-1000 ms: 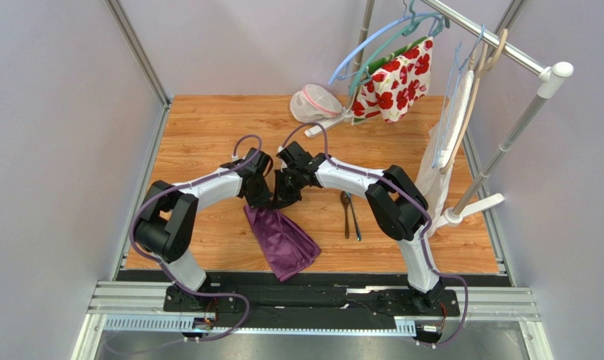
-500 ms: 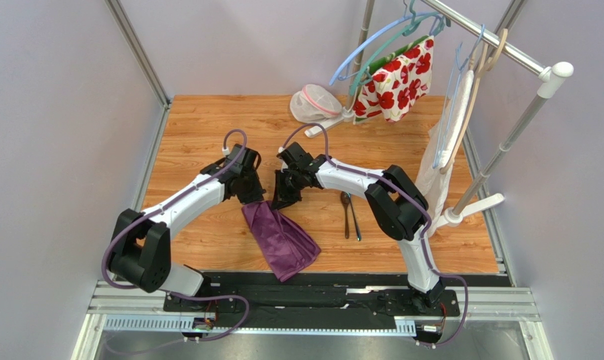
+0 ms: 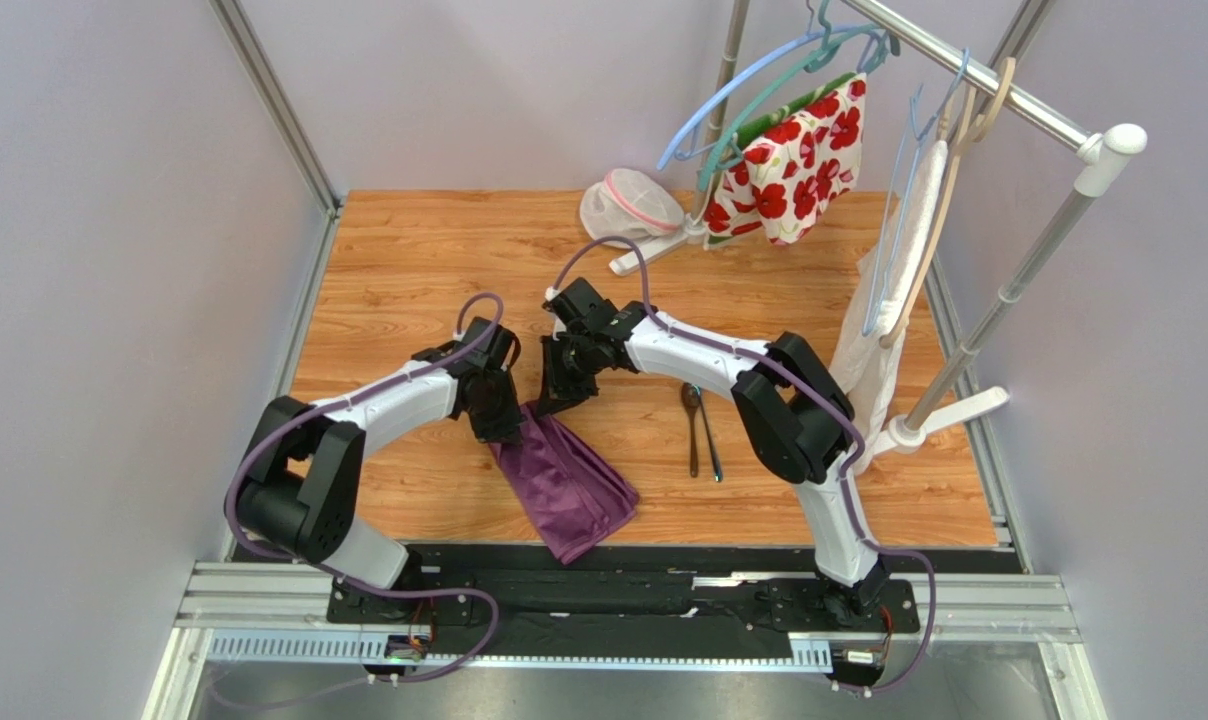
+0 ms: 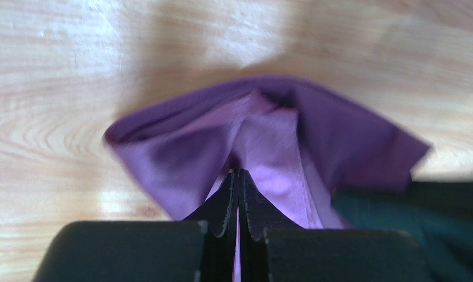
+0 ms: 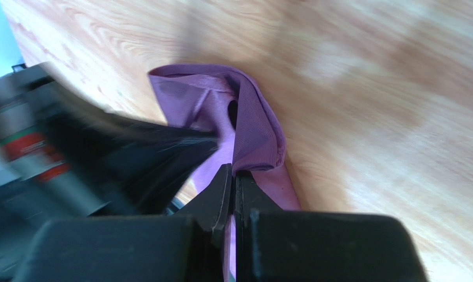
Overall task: Fold the napkin into a case and place the utensils inside
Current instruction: Stuff the top corner of the smaller-rectangle-folded napkin at the center of the board.
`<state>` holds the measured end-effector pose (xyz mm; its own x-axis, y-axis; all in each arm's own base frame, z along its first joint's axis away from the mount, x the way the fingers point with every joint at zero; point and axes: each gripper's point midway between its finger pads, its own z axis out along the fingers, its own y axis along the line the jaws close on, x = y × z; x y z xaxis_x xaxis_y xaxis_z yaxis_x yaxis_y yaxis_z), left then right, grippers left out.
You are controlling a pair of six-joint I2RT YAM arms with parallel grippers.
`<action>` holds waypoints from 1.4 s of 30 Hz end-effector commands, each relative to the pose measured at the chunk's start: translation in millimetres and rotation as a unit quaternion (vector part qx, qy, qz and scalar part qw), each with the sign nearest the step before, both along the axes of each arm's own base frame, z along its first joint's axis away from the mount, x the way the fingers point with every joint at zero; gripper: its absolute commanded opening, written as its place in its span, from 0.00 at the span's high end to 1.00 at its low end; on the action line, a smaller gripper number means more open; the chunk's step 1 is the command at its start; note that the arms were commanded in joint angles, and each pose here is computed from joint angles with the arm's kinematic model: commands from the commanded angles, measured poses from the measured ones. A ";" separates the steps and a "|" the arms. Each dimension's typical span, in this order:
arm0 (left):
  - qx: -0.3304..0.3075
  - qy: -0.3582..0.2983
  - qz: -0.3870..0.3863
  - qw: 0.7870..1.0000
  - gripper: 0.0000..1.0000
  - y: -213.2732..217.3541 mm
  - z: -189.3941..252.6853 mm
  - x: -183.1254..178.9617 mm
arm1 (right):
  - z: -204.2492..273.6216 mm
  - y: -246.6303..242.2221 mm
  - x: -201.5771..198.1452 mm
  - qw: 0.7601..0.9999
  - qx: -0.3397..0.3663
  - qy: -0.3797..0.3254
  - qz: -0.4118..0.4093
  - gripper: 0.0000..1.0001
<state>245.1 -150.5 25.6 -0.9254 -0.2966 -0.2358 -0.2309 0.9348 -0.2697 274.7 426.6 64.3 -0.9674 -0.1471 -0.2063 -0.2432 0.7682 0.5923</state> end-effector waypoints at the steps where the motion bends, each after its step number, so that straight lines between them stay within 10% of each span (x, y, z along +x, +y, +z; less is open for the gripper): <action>1: 0.002 -0.032 0.015 0.999 1.00 -0.9 -7.9 20.2 | 7.8 17.2 -6.2 1.000 0.002 -0.019 0.023 0.98; 20: -0.050 -0.080 0.001 0.996 1.00 -8.1 30.8 9.8 | -34.5 23.0 -24.9 0.997 0.038 0.052 0.046 0.79; 42: -0.152 -0.154 0.132 0.967 1.00 46.6 113.2 1.0 | -5.0 34.4 -26.4 0.990 -0.026 -0.074 0.116 0.60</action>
